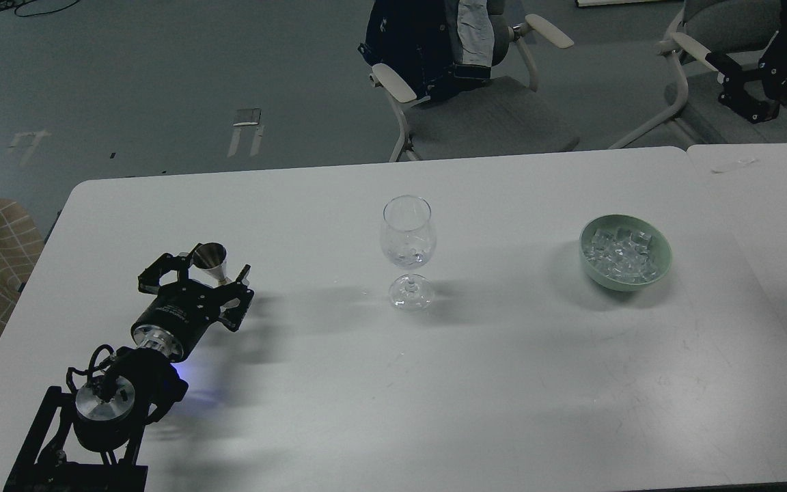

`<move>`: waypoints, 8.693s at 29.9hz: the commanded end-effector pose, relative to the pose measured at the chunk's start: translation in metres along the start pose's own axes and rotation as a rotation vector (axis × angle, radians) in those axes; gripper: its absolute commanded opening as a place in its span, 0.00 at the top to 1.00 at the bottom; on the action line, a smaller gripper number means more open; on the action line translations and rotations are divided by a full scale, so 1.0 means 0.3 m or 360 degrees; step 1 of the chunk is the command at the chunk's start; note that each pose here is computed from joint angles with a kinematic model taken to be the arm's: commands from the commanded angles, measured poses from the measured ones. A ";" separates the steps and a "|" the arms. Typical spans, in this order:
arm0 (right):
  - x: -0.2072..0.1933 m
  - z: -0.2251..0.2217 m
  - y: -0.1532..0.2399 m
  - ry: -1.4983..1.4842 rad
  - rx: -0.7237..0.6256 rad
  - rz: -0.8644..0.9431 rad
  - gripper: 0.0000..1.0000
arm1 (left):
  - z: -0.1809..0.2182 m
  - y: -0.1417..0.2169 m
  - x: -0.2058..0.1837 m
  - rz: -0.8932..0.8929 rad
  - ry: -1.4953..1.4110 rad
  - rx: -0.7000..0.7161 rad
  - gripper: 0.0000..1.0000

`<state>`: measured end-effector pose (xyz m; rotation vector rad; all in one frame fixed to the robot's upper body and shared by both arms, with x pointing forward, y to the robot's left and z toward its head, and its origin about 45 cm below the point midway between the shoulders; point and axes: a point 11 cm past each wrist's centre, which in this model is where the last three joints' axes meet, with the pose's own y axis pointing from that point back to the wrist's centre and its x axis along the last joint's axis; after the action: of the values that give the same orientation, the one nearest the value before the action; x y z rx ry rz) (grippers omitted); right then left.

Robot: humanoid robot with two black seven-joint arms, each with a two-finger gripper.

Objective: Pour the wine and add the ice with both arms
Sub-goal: 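Lower the jigger back onto the table with the left gripper, then open the left gripper and withdraw it from the jigger, then move the right gripper into the pale green ice bowl, then grasp ice cubes in the bowl with the right gripper, then lift the ice with the right gripper and carry it over the glass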

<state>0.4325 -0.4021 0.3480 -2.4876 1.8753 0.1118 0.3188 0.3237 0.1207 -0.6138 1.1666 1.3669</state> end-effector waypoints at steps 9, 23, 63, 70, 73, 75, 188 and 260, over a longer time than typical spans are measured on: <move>0.001 -0.001 0.001 0.0001 0.0000 0.0000 0.00 | 0.040 0.056 0.038 0.0000 -0.0036 -0.0024 0.02; 0.006 0.006 0.008 0.0002 -0.0010 0.0005 0.00 | 0.132 0.268 0.156 -0.0018 -0.0078 -0.0034 0.02; -0.034 0.269 0.234 0.2392 -0.0451 -0.0565 0.00 | 0.536 -0.033 -0.485 -0.0507 -0.1446 -0.0471 0.02; -0.040 0.371 0.259 0.2396 -0.0692 -0.0824 0.00 | 0.493 -0.053 -0.483 -0.0534 -0.1404 -0.0448 0.02; -0.057 0.408 0.264 0.2430 -0.0741 -0.0921 0.00 | 0.476 -0.059 -0.485 -0.0550 -0.1390 -0.0441 0.02; -0.065 0.422 0.267 0.2421 -0.0757 -0.0955 0.00 | 0.471 -0.061 -0.488 -0.0559 -0.1384 -0.0444 0.02; -0.196 0.678 0.028 0.2509 -0.1076 -0.1318 0.35 | 0.461 -0.048 -0.497 -0.0611 -0.1369 -0.0491 0.02; -0.957 -0.131 -0.193 0.2870 0.0125 -0.1565 0.66 | 0.442 -0.059 -0.501 -0.0603 -0.1410 -0.0439 0.02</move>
<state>0.4137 -0.1248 0.4168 -2.9732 0.0443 -2.6491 0.4004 0.3756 0.2987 -0.3221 0.1384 1.2576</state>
